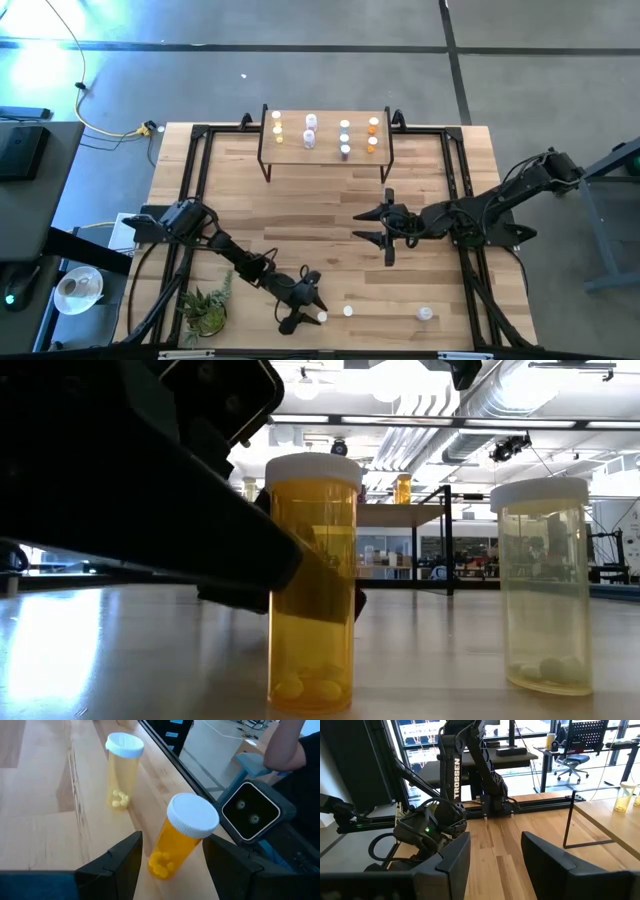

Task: Pick and place medicine bottles onto shelf by color
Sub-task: Put the orange pill bottle on the shelf aligned with the orange pill bottles

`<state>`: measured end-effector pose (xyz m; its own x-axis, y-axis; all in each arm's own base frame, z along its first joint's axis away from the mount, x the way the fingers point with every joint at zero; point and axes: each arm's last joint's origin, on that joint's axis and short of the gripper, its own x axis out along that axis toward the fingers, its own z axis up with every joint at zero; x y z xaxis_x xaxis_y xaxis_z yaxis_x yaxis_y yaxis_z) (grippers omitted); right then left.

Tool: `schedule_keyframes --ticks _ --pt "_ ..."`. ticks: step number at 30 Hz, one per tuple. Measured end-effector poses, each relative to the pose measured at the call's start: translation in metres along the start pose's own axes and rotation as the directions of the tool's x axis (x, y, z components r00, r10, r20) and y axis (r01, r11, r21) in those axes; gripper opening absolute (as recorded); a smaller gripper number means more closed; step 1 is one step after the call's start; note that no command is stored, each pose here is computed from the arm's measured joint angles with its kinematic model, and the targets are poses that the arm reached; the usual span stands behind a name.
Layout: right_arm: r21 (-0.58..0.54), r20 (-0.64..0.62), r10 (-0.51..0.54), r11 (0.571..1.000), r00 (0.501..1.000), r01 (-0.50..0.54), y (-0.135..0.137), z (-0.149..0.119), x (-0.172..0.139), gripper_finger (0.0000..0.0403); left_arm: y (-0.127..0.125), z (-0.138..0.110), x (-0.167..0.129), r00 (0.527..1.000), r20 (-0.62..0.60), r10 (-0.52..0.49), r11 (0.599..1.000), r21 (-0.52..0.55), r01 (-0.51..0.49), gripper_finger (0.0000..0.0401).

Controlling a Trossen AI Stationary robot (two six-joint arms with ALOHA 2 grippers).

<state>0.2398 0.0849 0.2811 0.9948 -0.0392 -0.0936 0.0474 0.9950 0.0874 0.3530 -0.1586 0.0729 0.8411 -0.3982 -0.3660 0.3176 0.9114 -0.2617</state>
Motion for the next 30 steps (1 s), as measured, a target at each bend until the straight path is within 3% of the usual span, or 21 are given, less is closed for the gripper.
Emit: schedule_keyframes --ticks 11,24,30 --pt "0.001 0.0 0.0 1.0 1.0 0.0 0.0 0.0 0.0 0.0168 0.0007 -0.0001 0.0 1.0 -0.002 0.003 1.0 -0.001 -0.003 0.0192" --pt "0.019 -0.001 0.004 1.0 1.0 -0.004 0.0001 0.0 0.0 0.0168 0.0007 0.0002 0.0 1.0 0.002 0.003 1.0 0.0 -0.003 0.0095" --pt "0.021 -0.013 0.002 1.0 1.0 -0.002 -0.0001 -0.0013 0.0 0.0168 0.0007 0.0002 0.0 1.0 0.003 0.006 1.0 -0.007 -0.006 0.0084"
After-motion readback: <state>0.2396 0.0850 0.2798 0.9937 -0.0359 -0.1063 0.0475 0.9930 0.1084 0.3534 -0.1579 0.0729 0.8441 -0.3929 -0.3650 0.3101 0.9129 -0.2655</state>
